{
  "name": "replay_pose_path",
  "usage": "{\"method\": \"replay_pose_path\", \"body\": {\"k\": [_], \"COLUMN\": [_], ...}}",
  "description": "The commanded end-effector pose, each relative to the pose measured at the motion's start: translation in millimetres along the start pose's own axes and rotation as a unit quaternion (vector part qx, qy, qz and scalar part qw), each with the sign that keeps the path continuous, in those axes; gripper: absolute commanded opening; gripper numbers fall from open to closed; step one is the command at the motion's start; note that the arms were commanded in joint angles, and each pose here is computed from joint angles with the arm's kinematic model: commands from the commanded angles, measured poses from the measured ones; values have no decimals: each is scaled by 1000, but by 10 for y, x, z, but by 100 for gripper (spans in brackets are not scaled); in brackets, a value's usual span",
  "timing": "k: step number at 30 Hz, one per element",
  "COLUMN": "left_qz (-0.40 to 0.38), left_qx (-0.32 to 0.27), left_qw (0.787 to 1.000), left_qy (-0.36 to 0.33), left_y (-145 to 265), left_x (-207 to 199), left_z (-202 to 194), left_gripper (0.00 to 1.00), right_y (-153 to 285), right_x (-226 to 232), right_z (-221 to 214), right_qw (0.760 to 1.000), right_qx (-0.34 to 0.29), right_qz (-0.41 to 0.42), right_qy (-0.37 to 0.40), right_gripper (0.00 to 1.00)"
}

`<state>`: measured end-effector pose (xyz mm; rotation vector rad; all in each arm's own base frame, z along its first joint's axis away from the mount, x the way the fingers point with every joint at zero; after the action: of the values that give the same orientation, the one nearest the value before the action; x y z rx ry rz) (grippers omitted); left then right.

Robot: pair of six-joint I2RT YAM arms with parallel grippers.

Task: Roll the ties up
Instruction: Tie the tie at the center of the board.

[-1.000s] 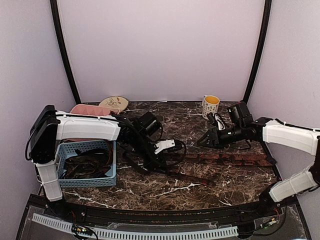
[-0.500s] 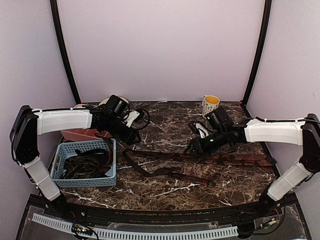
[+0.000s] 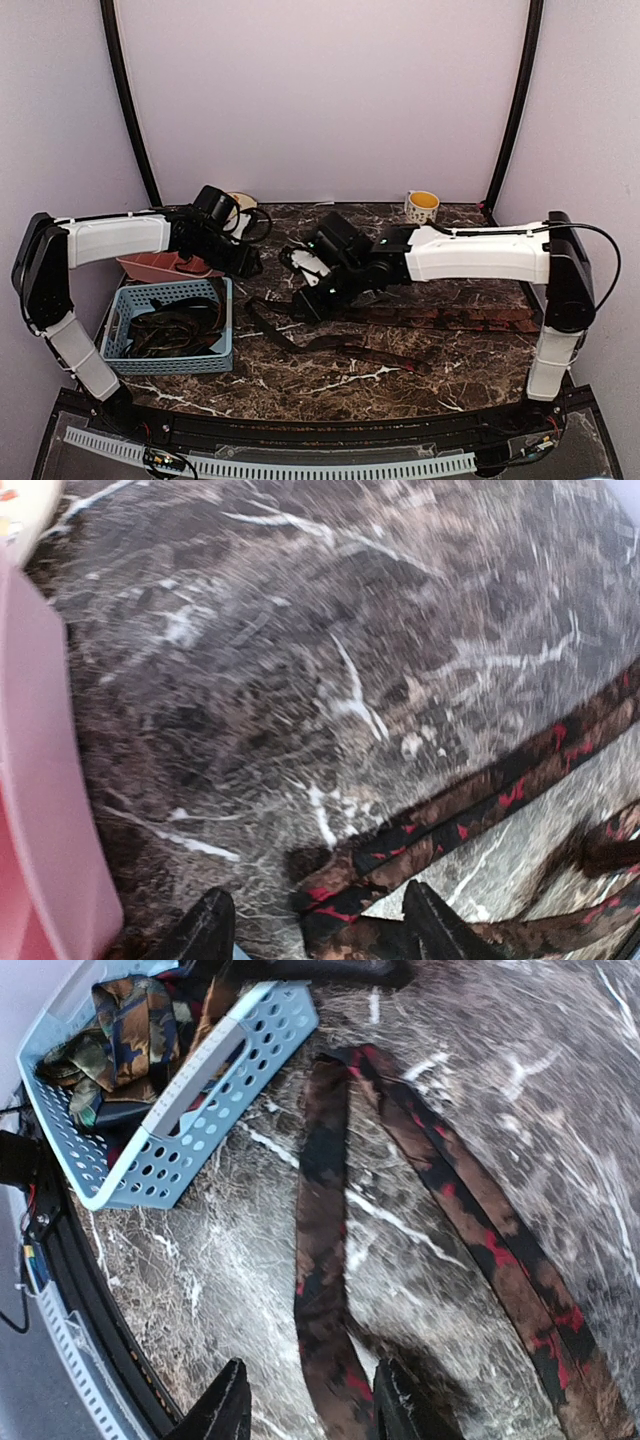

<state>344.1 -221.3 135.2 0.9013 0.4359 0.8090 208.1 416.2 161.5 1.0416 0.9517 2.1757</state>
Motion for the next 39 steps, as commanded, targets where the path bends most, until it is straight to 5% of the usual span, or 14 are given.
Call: {"method": "replay_pose_path", "body": {"k": [1, 8, 19, 24, 25, 31, 39], "left_qz": [-1, 35, 40, 48, 47, 46, 46], "left_qx": [-55, -32, -62, -73, -76, -96, -114], "left_qw": [996, 995, 994, 993, 993, 991, 990], "left_qy": [69, 83, 79, 77, 78, 76, 72], "left_y": [298, 341, 451, 518, 533, 611, 675], "left_x": [207, 372, 380, 402, 403, 413, 421], "left_z": [152, 94, 161, 199, 212, 308, 371], "left_gripper": [60, 58, 57, 57, 56, 56, 56], "right_y": [-244, -855, -1431, -1631, -1616, -950, 398], "right_x": [164, 373, 37, -76, -51, 553, 857], "right_z": [-53, -124, -222, -445, -455, 54, 959], "right_qw": [994, 994, 983, 979, 981, 996, 925], "right_qx": [23, 45, 53, 98, 103, 39, -110], "right_qz": [-82, -75, -169, -176, -165, 62, 342], "right_qy": [70, 63, 40, 26, 21, -53, -121], "right_gripper": [41, 39, 36, 1, 0, 0, 0]}}
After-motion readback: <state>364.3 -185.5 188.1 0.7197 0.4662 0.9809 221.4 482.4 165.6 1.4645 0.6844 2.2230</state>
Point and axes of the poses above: each gripper's point midway between its finger pads, its own y axis back along the fingers, its own x axis along the line the jaws close on, z = x × y, the point moved 3 cm from there along y, back along the fingers, and after that the axes turned 15 degrees about -y, right-handed, at the moved point
